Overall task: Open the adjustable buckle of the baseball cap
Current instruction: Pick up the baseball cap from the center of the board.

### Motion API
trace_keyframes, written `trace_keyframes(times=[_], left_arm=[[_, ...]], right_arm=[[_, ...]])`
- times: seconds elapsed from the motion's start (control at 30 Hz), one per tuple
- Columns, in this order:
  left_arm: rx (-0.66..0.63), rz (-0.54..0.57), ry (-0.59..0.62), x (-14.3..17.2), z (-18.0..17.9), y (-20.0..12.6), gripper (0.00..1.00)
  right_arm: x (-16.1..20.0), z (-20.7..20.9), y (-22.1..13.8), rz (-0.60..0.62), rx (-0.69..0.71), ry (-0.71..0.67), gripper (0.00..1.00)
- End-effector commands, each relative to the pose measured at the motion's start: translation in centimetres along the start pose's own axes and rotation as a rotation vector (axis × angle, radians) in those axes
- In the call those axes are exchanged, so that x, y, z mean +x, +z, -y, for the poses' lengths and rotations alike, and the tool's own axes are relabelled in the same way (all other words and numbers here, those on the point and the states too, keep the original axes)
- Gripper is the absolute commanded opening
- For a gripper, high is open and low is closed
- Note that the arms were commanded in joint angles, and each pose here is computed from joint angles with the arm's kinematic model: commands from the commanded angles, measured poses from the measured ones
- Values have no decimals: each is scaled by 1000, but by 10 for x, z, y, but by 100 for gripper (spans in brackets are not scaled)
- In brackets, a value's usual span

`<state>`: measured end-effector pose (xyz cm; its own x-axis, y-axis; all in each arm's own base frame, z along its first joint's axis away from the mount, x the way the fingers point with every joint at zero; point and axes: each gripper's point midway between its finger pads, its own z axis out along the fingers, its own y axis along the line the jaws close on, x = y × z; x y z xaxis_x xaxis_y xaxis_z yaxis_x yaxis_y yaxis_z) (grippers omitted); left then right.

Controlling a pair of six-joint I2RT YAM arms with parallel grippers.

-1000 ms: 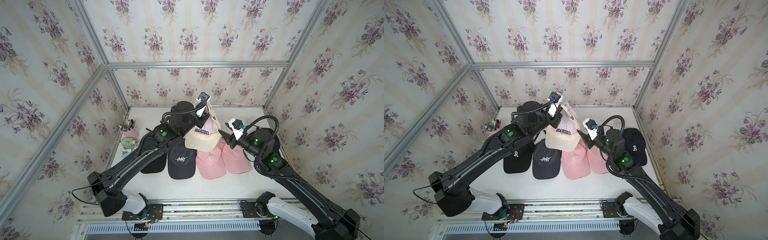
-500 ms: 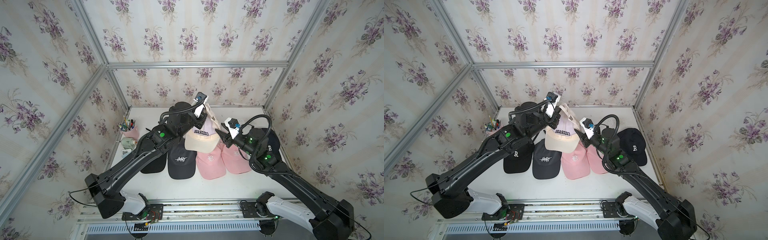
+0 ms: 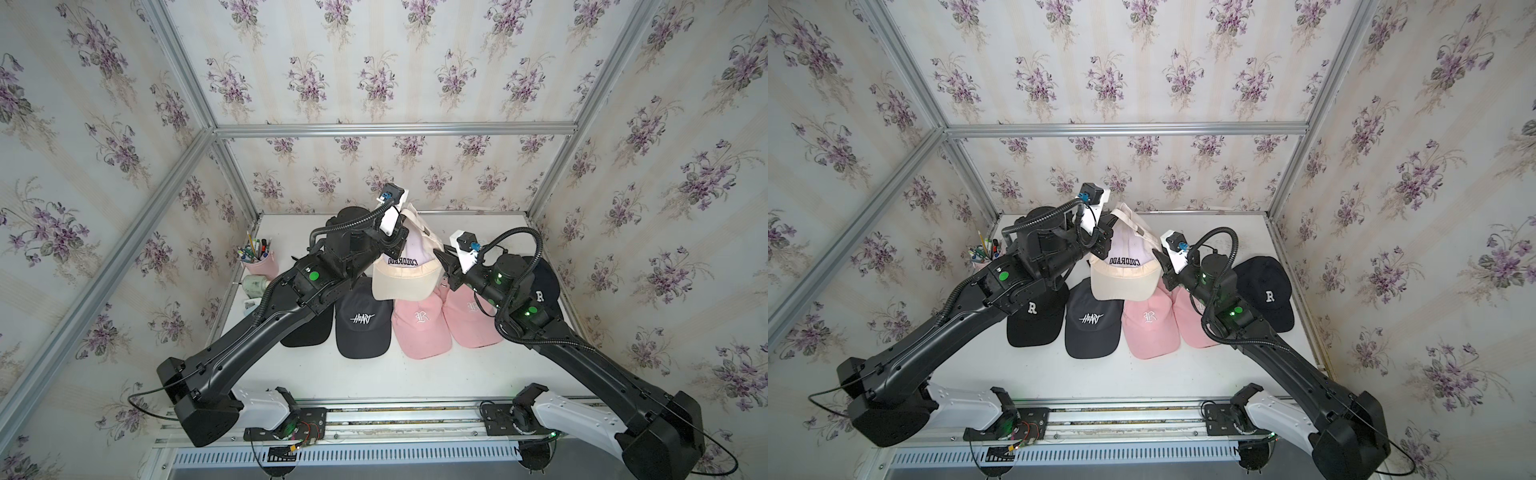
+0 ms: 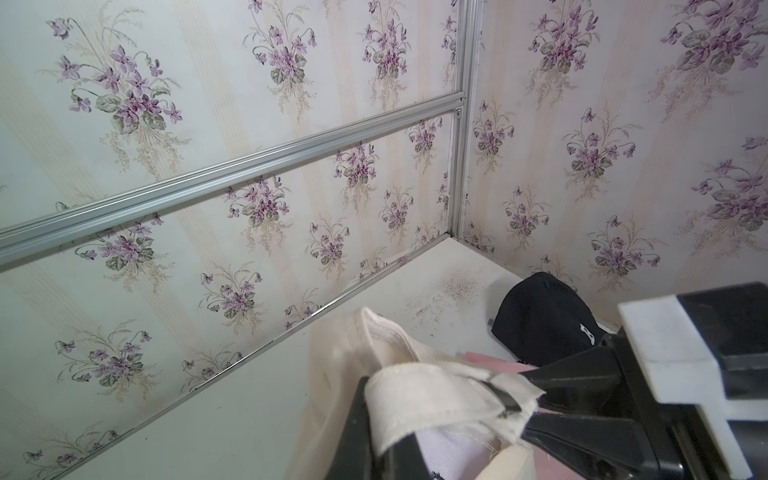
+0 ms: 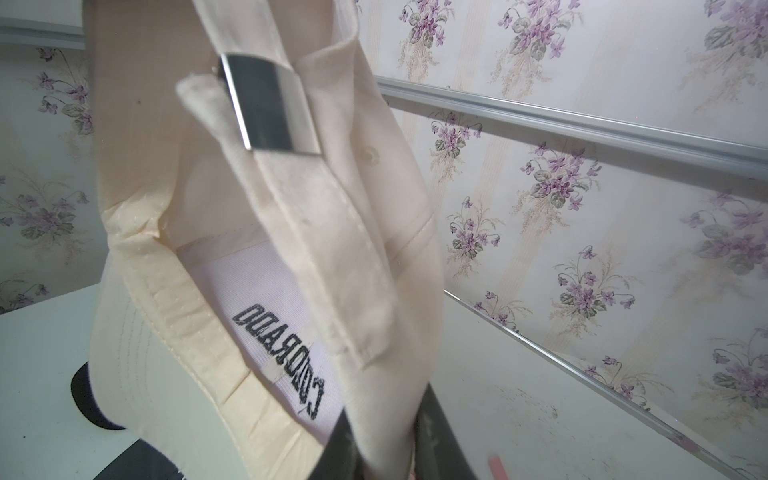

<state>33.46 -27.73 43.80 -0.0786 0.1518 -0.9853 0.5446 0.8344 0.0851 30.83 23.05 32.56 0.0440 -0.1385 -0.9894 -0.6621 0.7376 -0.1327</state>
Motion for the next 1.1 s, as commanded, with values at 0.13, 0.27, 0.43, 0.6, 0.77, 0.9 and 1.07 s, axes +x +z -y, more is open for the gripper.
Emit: trace_keyframes(times=[0.13, 0.27, 0.43, 0.6, 0.77, 0.9, 1.07], left_arm=[[11, 35, -23, -8, 1, -1, 0], [14, 27, -27, -3, 2, 1, 0], [21, 10, -26, 5, 5, 3, 7], [34, -10, -18, 15, 8, 7, 10], [46, -48, -11, 30, 10, 7, 19], [74, -65, -10, 44, 15, 0, 25], [102, -82, -18, 51, 18, -7, 30]], right_arm=[[-24, 6, -6, 76, 34, -8, 8], [-31, 8, -10, 98, 41, -14, 3], [-35, 8, -12, 98, 45, -18, 1], [-35, 10, -9, 69, 46, -14, 0], [-40, 18, -7, 49, 84, 0, 0], [-40, 23, -1, 5, 103, 29, 0], [-43, 25, 5, -11, 105, 58, 0]])
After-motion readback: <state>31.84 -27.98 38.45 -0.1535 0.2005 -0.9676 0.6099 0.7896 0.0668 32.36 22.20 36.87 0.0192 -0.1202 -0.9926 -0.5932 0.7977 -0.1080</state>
